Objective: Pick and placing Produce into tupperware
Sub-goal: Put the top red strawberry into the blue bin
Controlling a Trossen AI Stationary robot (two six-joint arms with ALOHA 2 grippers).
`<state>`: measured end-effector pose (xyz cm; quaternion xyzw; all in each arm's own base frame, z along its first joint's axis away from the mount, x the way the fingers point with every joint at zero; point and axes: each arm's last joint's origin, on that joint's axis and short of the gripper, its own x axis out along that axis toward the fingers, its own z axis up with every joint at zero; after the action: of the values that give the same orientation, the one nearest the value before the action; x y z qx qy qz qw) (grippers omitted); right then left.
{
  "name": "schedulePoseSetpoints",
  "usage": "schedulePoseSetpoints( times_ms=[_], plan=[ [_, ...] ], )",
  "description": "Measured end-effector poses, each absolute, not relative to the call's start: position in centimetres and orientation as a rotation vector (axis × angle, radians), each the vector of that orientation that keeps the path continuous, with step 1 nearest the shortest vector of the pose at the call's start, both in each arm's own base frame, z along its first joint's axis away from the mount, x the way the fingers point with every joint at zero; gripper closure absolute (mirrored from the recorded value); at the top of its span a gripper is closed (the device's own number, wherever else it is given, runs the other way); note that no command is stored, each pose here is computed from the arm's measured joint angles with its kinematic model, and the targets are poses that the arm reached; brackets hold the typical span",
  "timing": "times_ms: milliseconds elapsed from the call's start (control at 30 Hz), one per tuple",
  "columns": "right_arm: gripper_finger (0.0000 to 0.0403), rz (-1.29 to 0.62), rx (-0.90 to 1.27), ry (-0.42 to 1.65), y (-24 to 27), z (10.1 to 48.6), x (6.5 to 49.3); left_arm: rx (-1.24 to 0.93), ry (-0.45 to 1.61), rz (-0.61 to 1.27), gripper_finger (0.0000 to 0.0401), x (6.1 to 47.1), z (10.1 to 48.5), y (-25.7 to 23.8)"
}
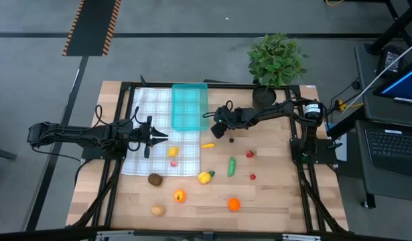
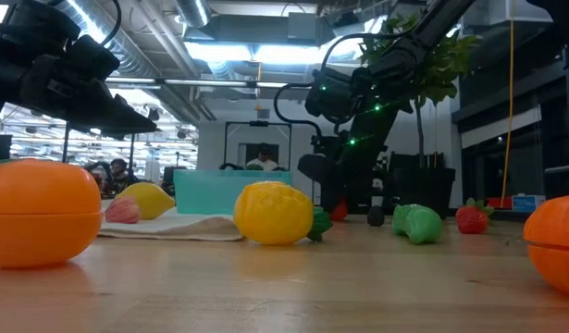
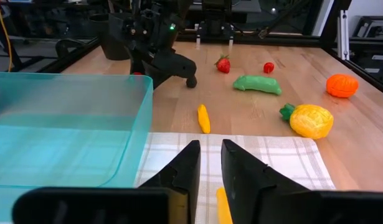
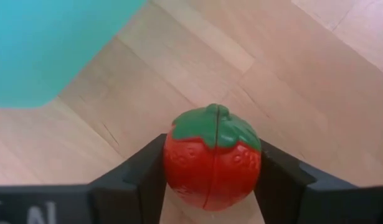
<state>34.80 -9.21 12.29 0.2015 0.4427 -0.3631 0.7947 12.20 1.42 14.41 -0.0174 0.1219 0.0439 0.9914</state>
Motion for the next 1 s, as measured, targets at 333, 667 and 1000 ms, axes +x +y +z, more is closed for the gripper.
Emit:
schedulePoseSetpoints(
  times_ms=[333,667,1000],
  plan=[
    [0.0210,-0.712,0.490,0.942,-9.8,14.2,34.2,-0.035,0.244,0.089,0.0352,12.2,14.4,1.4],
    [0.0216,-0.600,0.326,0.835,-9.7,20.4,32.6,-0.035,0.238,0.088,0.0331,12.2,14.5,1.4],
    [0.0217,-0.520,0.161,0.746,-9.1,23.5,30.5,-0.038,0.189,0.089,0.0317,12.3,14.9,1.4]
  ],
)
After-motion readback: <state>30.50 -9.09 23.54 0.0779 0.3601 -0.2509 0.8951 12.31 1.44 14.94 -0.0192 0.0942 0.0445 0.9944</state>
